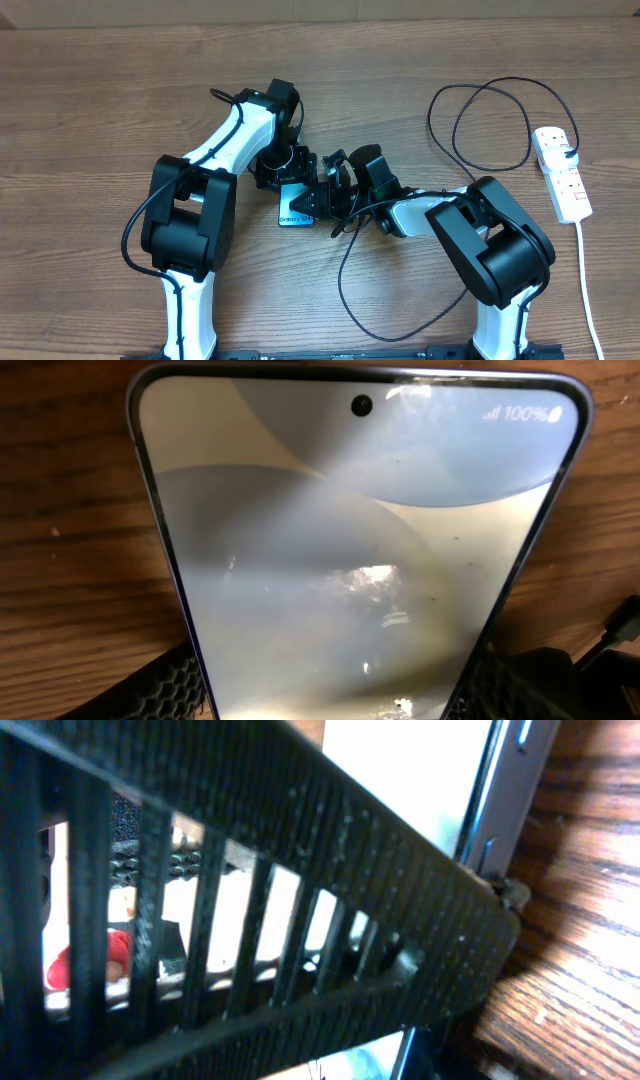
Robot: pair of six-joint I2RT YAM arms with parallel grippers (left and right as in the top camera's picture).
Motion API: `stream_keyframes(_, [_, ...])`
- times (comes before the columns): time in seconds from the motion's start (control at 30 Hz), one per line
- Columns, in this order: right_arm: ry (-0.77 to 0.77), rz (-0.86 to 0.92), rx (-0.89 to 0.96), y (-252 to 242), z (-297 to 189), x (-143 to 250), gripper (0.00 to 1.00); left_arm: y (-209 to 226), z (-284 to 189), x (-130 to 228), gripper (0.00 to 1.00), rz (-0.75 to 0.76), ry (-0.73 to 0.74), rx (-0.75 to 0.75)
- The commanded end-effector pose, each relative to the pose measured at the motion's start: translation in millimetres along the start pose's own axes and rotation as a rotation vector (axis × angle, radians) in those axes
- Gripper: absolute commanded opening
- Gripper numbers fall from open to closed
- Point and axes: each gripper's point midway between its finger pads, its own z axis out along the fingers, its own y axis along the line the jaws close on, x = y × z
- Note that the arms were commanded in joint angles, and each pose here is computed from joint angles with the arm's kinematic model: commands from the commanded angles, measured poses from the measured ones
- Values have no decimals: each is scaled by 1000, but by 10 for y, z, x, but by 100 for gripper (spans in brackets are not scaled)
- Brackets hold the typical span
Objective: Plug charger to phone and switch on socket
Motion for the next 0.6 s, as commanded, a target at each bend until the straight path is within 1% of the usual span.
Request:
stream_keyframes(0.0, [-56, 30, 82, -225, 57, -42, 44, -58, 146, 81, 73, 20, 50, 24])
stream_keyframes(0.13, [-66, 34, 91, -241, 55, -59, 39, -58, 146, 81, 73, 20, 50, 24])
stream_keyframes(0.23, [-66, 34, 92, -242, 55, -59, 25, -57, 146, 81, 73, 21, 50, 24])
stream_keyframes(0.27, [-66, 34, 91, -241, 55, -59, 22, -57, 146, 81, 73, 21, 50, 24])
stream_keyframes(0.4, [-66, 34, 91, -240, 55, -59, 17, -58, 146, 79, 73, 21, 49, 24])
stream_keyframes(0.47, [-65, 33, 90, -238, 55, -59, 11, -61, 146, 68, 74, 20, 45, 25])
stream_keyframes(0.53, [-60, 33, 84, -228, 56, -51, 4, -63, 146, 62, 77, 15, 42, 26])
stream_keyframes(0.57, [-51, 29, 71, -201, 58, -40, 4, -65, 146, 56, 79, 15, 40, 27])
